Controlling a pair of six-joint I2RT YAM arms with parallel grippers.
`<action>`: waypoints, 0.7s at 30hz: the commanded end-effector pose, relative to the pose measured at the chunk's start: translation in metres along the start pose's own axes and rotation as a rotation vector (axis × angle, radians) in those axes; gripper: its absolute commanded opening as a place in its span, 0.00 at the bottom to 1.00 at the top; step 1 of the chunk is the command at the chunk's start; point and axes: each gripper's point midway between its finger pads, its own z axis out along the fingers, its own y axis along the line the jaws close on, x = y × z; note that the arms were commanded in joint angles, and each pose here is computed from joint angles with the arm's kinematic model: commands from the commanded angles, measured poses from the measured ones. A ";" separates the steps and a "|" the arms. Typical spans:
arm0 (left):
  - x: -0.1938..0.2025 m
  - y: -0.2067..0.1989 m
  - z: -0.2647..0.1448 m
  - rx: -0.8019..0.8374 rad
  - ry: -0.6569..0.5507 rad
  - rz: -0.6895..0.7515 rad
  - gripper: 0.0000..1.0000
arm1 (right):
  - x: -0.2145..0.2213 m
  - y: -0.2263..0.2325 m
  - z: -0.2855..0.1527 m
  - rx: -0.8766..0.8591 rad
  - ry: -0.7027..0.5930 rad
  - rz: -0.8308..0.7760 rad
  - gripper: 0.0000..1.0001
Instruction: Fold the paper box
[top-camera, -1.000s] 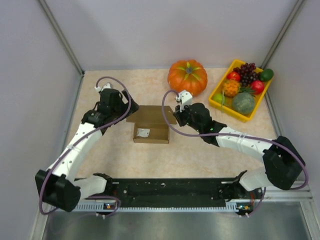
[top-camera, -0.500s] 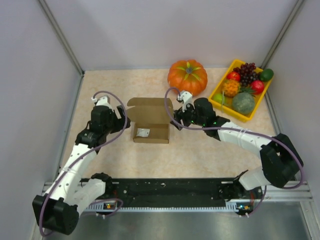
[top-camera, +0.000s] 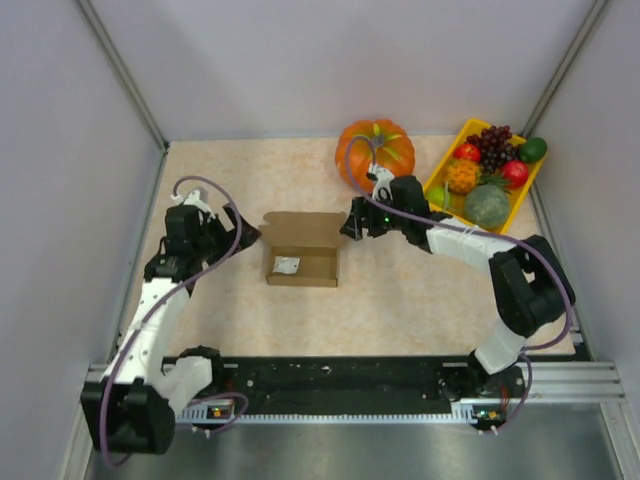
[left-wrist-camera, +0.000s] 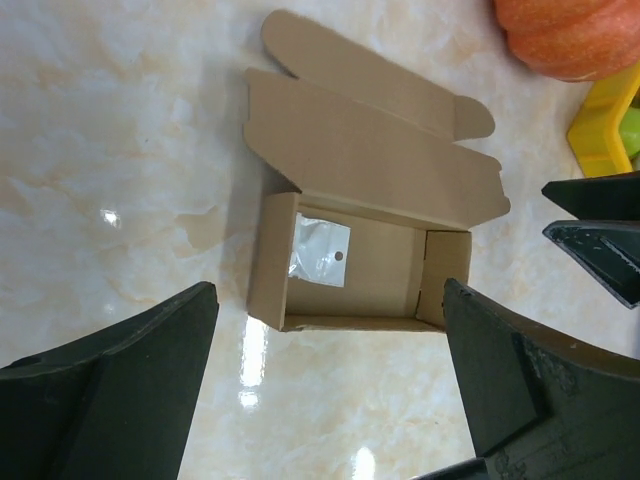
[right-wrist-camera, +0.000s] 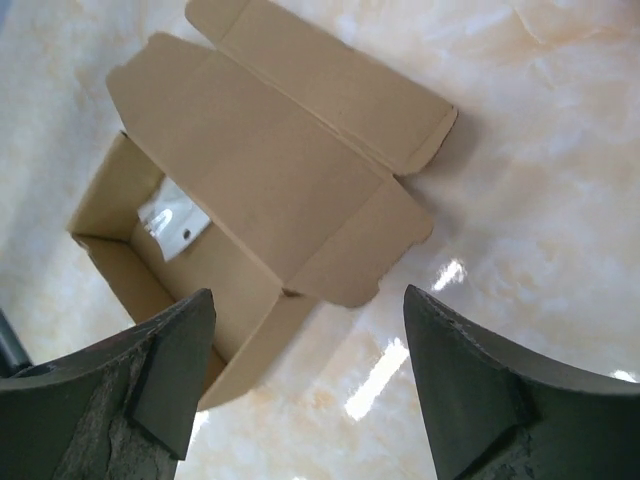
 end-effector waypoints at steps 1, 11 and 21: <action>-0.011 0.002 0.023 0.151 0.101 -0.196 0.97 | -0.023 -0.006 0.007 -0.057 0.035 0.222 0.75; -0.009 0.037 0.116 0.187 0.311 -0.407 0.79 | 0.005 -0.026 0.039 -0.045 0.188 0.525 0.67; -0.012 0.019 0.156 0.198 0.341 -0.325 0.56 | -0.012 -0.018 0.055 -0.131 0.124 0.506 0.48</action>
